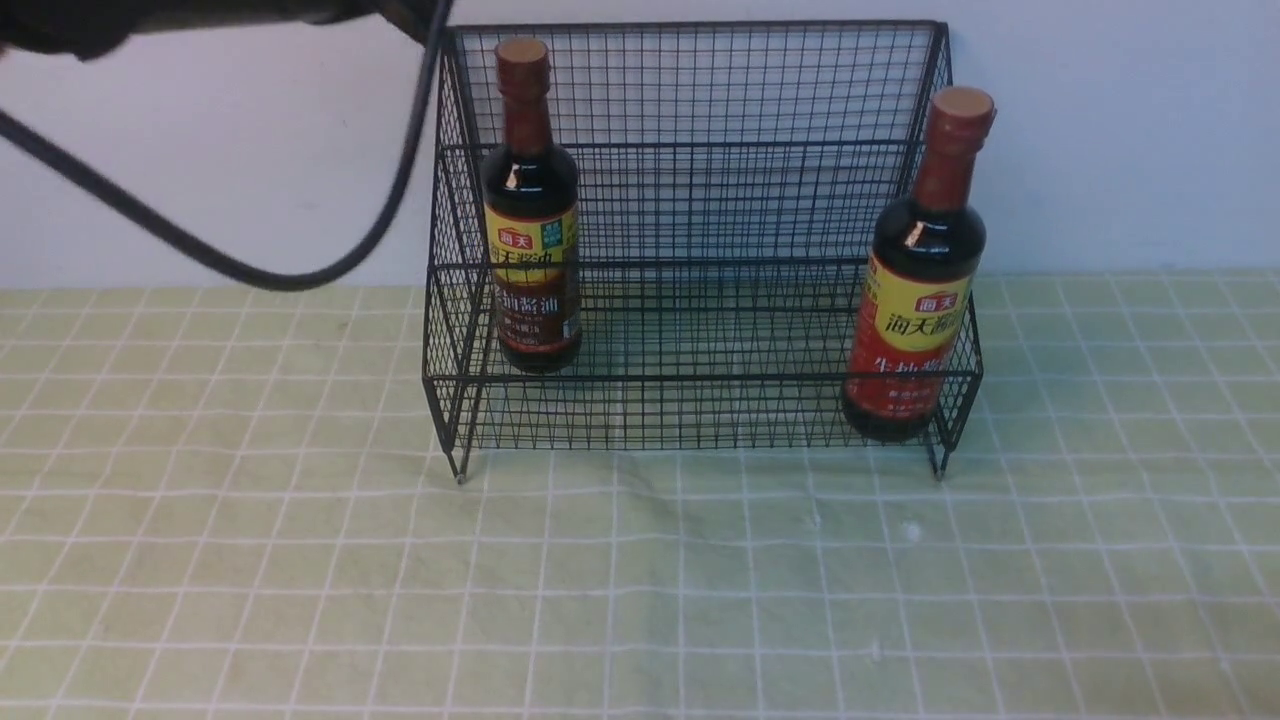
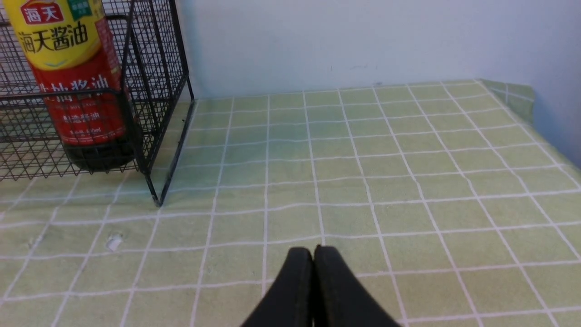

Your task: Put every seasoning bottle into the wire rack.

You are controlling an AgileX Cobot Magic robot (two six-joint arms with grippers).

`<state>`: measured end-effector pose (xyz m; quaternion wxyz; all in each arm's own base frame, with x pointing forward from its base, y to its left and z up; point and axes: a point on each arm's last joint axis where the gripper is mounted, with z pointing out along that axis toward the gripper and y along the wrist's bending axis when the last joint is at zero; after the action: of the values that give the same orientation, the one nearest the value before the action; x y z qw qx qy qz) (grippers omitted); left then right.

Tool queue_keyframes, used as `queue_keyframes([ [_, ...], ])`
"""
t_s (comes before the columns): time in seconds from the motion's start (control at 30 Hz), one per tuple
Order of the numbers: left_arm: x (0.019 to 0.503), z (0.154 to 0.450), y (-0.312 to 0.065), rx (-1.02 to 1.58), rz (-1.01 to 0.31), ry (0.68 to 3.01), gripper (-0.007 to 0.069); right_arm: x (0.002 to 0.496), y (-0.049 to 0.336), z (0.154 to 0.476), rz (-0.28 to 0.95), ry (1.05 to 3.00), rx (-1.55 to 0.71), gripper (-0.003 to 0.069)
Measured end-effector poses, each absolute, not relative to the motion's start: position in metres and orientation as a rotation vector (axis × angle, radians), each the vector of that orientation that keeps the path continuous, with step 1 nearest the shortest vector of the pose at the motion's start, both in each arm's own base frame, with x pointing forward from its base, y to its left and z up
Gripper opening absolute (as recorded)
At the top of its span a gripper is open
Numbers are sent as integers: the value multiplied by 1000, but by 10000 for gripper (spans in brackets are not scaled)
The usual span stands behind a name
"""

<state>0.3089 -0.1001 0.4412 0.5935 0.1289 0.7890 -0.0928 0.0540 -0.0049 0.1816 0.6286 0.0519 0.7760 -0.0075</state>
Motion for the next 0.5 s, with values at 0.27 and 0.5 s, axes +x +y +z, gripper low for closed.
queue_keyframes([
  [0.27,235,466,-74,330,-157,1901,3,54,-5,182,-17,1778,119,-14],
  [0.5,169,433,-52,283,-182,1955,-7,54,-5,182,-17,1778,119,-14],
])
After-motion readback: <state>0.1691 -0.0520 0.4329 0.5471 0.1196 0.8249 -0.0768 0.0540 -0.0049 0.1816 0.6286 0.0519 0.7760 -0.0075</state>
